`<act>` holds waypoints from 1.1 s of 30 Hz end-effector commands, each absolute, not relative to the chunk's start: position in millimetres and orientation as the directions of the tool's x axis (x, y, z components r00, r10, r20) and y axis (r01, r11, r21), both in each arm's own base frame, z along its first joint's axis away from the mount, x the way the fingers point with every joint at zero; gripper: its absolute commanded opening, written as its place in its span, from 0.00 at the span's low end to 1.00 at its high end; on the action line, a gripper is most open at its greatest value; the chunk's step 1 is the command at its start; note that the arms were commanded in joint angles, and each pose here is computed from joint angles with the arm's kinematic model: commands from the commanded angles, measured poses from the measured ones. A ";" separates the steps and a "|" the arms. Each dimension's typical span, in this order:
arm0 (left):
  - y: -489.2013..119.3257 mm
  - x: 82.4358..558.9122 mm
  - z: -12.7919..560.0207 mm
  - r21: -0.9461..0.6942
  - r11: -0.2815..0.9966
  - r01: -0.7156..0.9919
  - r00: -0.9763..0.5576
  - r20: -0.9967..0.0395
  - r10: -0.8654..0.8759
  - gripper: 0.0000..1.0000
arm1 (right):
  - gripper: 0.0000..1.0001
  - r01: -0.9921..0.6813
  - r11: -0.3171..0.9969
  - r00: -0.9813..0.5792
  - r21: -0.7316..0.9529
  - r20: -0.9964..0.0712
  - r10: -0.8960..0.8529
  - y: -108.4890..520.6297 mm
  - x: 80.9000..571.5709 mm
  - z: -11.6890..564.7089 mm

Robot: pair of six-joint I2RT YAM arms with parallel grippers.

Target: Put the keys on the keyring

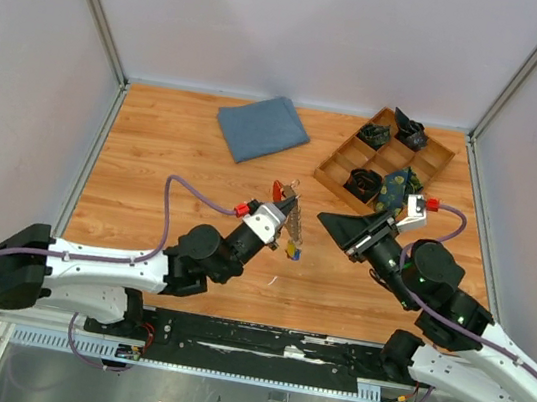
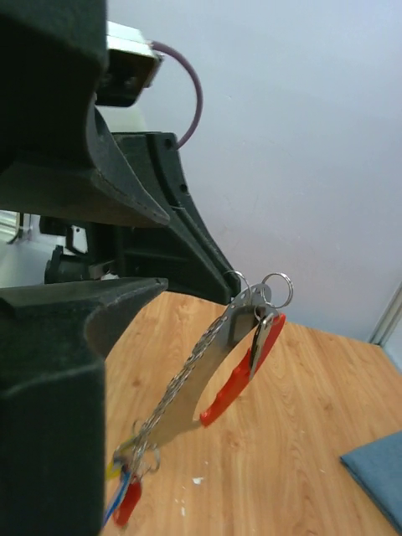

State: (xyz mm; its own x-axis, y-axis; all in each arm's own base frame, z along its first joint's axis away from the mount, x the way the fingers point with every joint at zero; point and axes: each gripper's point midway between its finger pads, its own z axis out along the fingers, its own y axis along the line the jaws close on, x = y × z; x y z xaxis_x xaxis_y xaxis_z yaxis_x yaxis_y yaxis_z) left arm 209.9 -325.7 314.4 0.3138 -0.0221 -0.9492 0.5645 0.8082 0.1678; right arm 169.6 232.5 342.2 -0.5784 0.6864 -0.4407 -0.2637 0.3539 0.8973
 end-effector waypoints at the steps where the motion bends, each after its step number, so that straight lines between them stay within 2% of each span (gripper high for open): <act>1: -327.7 203.2 338.5 0.081 0.747 0.660 0.242 -0.964 -0.109 0.01 | 0.33 -0.398 0.460 -0.465 0.793 -0.607 0.645 210.0 165.8 355.4; 4: -328.7 194.2 341.5 0.084 0.687 0.722 0.205 -0.974 -0.096 0.00 | 0.34 -0.499 0.564 -0.354 0.658 -0.748 0.561 197.8 165.6 358.0; 6: -326.9 186.1 349.4 0.077 0.642 0.763 0.190 -0.976 -0.109 0.00 | 0.35 -0.587 0.641 -0.232 0.495 -0.861 0.453 190.9 165.2 362.5; 10: -319.1 166.3 370.2 0.052 0.553 0.832 0.169 -0.972 -0.164 0.00 | 0.32 -0.686 0.692 -0.032 0.223 -0.960 0.277 182.4 159.1 377.8; 13: -315.4 149.6 385.8 0.042 0.484 0.874 0.161 -0.965 -0.207 0.01 | 0.34 -0.767 0.639 0.095 0.048 -0.978 0.187 186.8 144.5 393.5; 15: -314.7 138.5 394.7 0.035 0.435 0.900 0.153 -0.959 -0.239 0.00 | 0.35 -0.847 0.527 0.186 -0.072 -0.968 0.168 198.8 123.0 405.0; 20: -317.0 114.4 408.6 0.037 0.317 0.948 0.134 -0.948 -0.290 0.01 | 0.31 -0.946 0.240 0.266 -0.218 -0.945 0.190 222.3 72.4 419.8; 23: -318.7 103.3 415.4 0.045 0.259 0.965 0.127 -0.943 -0.308 0.01 | 0.28 -0.963 0.127 0.261 -0.239 -0.945 0.195 233.2 57.0 421.2; 27: -320.0 91.4 422.5 0.071 0.199 0.977 0.133 -0.939 -0.318 0.01 | 0.24 -0.969 0.045 0.246 -0.242 -0.945 0.214 240.3 45.3 425.5; 33: -320.2 77.3 426.9 0.116 0.129 0.985 0.152 -0.935 -0.321 0.00 | 0.26 -0.967 0.050 0.255 -0.250 -0.943 0.212 241.7 47.1 426.0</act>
